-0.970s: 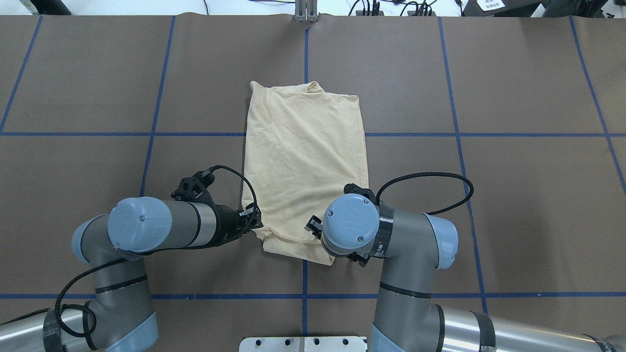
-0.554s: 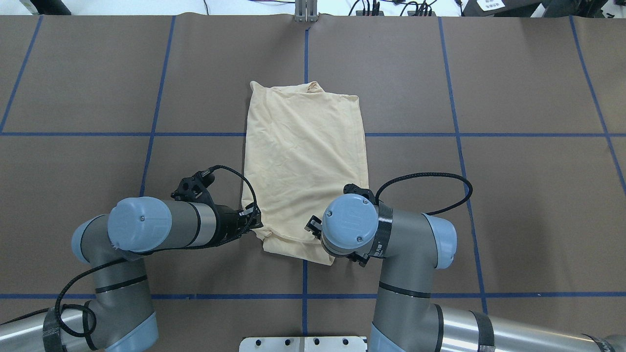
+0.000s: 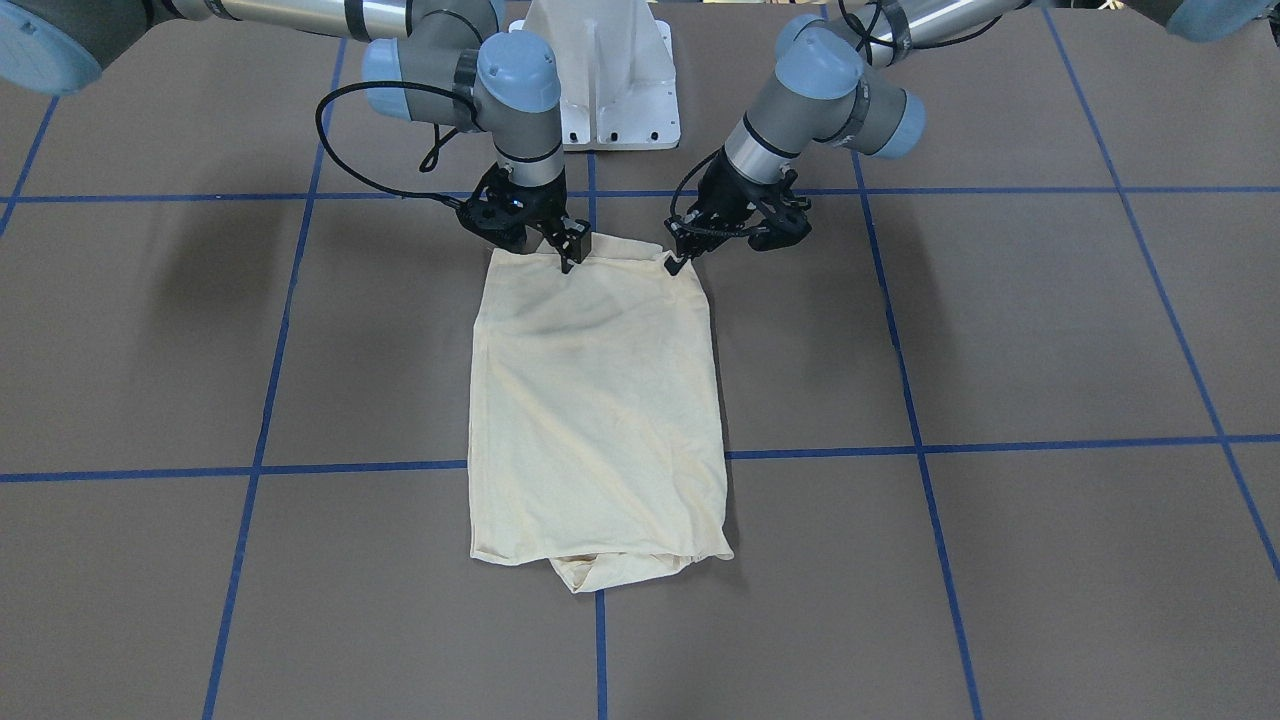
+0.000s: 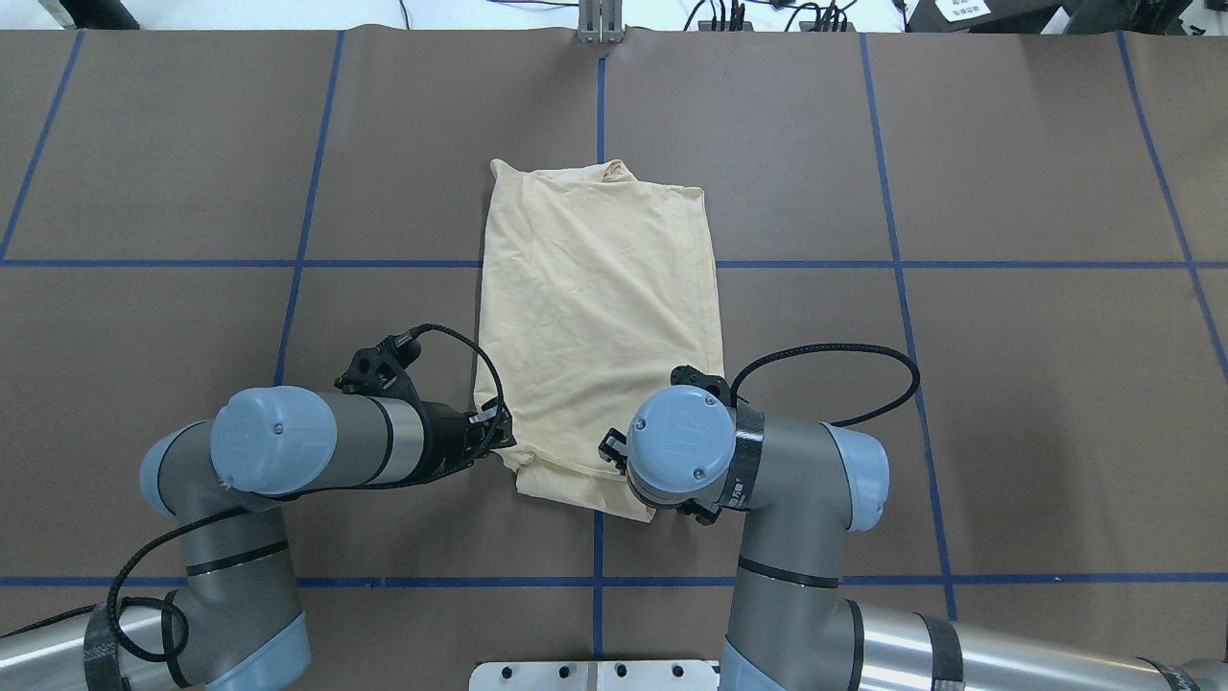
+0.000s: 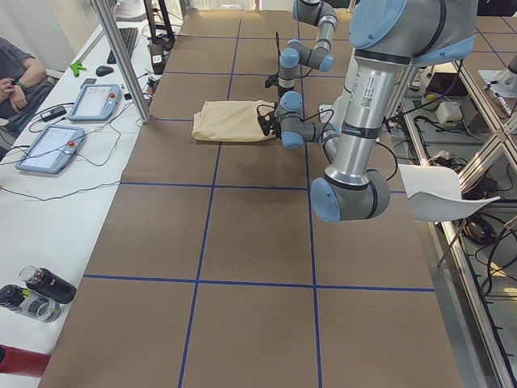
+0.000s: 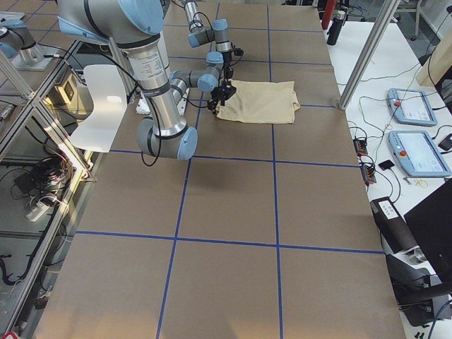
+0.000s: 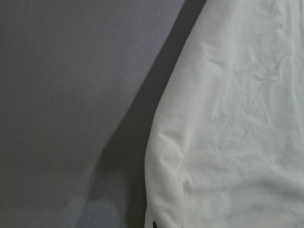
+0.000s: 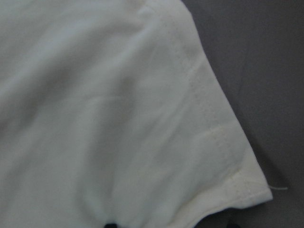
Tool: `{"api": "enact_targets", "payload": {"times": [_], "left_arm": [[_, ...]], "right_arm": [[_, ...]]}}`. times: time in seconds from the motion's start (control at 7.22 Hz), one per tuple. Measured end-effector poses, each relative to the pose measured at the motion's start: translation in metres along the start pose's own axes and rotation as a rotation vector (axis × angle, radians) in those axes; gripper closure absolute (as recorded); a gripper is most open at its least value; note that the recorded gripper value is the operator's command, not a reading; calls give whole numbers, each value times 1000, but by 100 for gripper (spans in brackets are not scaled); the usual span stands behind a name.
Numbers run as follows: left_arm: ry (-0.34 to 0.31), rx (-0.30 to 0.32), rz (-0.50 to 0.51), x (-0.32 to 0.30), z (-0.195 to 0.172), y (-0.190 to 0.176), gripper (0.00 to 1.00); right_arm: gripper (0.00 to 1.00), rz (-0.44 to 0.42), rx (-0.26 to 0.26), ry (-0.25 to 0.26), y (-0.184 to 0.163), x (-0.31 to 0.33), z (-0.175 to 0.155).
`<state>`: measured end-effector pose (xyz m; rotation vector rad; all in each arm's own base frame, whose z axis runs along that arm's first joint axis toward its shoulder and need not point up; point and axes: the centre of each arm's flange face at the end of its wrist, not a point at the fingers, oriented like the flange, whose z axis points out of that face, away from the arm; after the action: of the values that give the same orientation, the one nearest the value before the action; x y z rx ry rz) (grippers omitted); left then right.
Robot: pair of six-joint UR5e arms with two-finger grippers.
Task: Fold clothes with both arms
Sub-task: 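Grasp the bundle's near edge with both grippers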
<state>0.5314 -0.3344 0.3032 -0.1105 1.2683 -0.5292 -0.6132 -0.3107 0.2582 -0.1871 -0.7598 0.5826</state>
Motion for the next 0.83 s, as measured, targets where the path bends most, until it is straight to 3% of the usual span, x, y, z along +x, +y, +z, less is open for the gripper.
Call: {"api": "enact_targets", "payload": {"times": [0.14,0.28,0.42,0.83], "left_arm": [[-1,1,0,0,0,0,100],[-1,1,0,0,0,0,100],[0,2,0,0,0,0,100],[0,2,0,0,0,0,100]], "right_arm": [[63,3,0,1,0,0,0],[86,10,0,1,1,0,1],[100,21,-1,0,1,0,0],[100,31,-4,-6,2,-1,-2]]}}
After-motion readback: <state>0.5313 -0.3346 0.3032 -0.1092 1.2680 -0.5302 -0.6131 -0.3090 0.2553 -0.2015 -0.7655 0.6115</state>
